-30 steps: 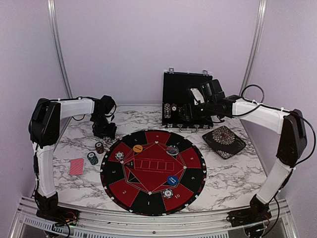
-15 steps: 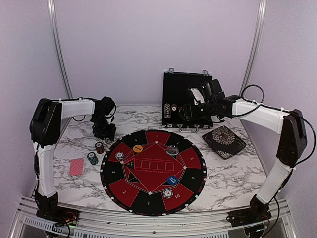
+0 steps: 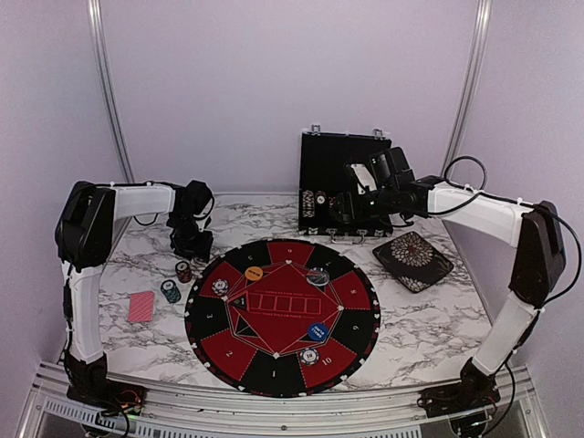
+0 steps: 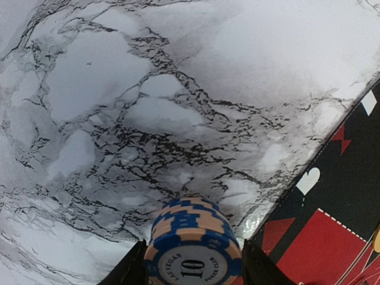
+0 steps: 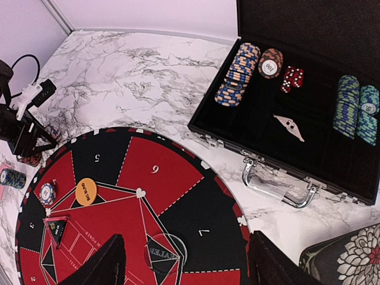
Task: Distribute texas hold em gaming equipment
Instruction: Pick up the pile of poker chips from the center of the board.
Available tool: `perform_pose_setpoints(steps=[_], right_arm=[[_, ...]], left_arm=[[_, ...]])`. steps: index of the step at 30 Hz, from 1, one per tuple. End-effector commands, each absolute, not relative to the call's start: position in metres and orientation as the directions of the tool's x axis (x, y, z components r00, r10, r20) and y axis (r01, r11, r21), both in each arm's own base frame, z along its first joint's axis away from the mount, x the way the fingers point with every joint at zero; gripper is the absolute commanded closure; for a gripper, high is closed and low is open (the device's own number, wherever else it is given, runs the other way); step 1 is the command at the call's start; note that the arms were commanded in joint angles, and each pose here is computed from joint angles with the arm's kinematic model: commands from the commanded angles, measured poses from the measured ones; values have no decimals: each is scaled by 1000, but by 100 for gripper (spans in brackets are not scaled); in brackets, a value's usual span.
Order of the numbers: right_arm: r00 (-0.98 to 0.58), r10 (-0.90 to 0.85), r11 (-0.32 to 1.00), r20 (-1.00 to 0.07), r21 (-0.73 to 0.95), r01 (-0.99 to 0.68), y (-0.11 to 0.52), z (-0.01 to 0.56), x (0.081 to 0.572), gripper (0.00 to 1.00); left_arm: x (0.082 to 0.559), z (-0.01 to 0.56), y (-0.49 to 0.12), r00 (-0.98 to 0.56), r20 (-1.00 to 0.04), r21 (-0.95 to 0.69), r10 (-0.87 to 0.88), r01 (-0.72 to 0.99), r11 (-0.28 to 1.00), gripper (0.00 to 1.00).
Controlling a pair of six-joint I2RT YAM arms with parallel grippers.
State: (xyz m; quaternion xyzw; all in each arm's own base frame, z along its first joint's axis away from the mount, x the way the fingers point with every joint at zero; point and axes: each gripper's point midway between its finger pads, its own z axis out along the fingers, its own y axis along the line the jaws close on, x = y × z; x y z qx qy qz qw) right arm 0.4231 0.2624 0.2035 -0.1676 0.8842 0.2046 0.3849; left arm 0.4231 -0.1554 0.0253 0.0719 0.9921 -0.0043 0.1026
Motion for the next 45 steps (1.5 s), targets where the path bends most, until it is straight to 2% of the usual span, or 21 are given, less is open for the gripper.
perform_pose_setpoints(steps=[1, 30, 45], right_arm=[[-643, -123, 865, -756, 235, -443, 258, 209, 426, 32], [-641, -122, 865, -758, 235, -443, 257, 210, 425, 32], [-639, -122, 865, -759, 235, -444, 257, 211, 425, 32]], left_arm=[[414, 10, -151, -977, -157, 13, 143, 143, 990, 47], [423, 9, -157, -972, -176, 17, 155, 155, 988, 54], [428, 16, -160, -965, -198, 23, 170, 168, 985, 63]])
